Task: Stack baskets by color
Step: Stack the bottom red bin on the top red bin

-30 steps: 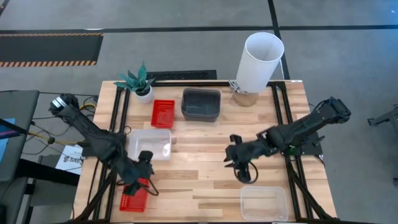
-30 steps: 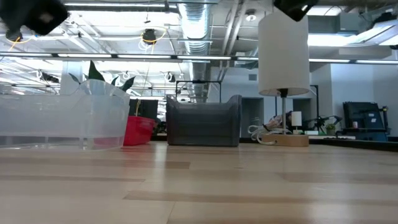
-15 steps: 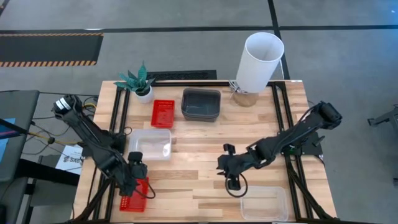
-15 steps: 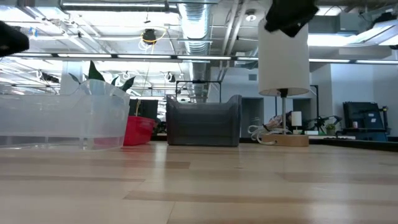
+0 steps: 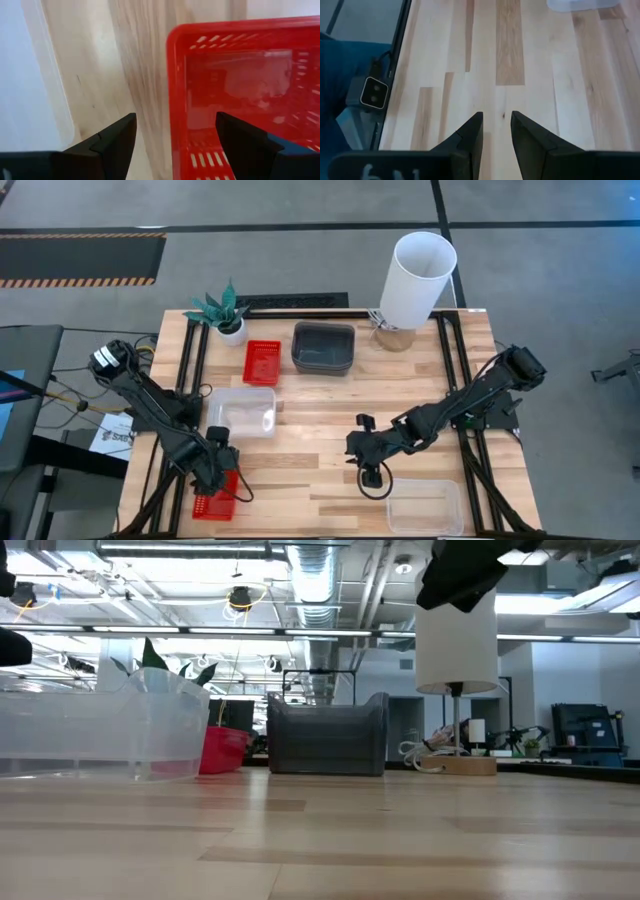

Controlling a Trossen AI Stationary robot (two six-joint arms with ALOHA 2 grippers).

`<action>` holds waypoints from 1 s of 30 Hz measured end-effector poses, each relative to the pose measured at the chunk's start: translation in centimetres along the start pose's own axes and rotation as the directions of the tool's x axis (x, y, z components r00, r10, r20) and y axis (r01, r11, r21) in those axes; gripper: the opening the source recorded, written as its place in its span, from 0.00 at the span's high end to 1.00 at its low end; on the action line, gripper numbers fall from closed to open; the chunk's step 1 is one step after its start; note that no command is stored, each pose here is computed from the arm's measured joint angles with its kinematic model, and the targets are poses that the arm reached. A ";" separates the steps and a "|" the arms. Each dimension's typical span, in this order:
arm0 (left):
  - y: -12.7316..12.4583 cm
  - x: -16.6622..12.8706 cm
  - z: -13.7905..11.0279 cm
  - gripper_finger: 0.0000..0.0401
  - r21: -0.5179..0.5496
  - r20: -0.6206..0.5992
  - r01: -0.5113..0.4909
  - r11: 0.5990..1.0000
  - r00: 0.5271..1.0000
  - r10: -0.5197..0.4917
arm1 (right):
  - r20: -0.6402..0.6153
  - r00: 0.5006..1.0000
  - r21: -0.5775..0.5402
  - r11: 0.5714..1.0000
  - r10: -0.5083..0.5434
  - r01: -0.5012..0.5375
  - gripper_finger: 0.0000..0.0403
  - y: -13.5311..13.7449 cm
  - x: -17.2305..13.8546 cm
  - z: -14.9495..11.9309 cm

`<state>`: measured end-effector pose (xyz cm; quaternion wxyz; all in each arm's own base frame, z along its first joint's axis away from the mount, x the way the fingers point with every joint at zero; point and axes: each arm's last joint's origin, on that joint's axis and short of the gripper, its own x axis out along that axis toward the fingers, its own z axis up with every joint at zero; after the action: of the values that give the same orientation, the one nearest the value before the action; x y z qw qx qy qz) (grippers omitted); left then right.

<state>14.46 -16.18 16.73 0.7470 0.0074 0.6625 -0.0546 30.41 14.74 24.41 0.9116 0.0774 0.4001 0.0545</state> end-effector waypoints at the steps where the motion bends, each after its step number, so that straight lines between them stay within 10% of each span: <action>1: 0.0 0.1 0.0 0.36 -0.001 -0.003 -0.007 1.000 1.000 0.007 | -0.001 1.000 0.000 1.000 -0.001 0.001 0.70 0.0 0.0 0.0; 7: 0.0 0.2 0.1 0.48 -0.010 0.015 -0.009 1.000 1.000 0.009 | -0.003 1.000 0.000 1.000 -0.002 0.002 0.70 -0.1 0.0 0.0; 16: -0.7 -1.1 0.5 0.97 0.031 -0.032 0.057 0.998 0.998 -0.056 | -0.010 1.000 -0.004 1.000 -0.006 0.006 0.70 -0.1 0.0 -0.1; 30: -1.3 -12.7 4.7 1.00 0.164 0.117 -0.050 0.985 0.993 0.031 | -0.020 1.000 -0.007 1.000 -0.008 0.008 0.70 0.0 0.0 -0.2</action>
<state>17.50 -16.93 29.96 0.7813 0.0803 0.6116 -0.0951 30.23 14.74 24.25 0.9079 0.0720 0.4095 0.0533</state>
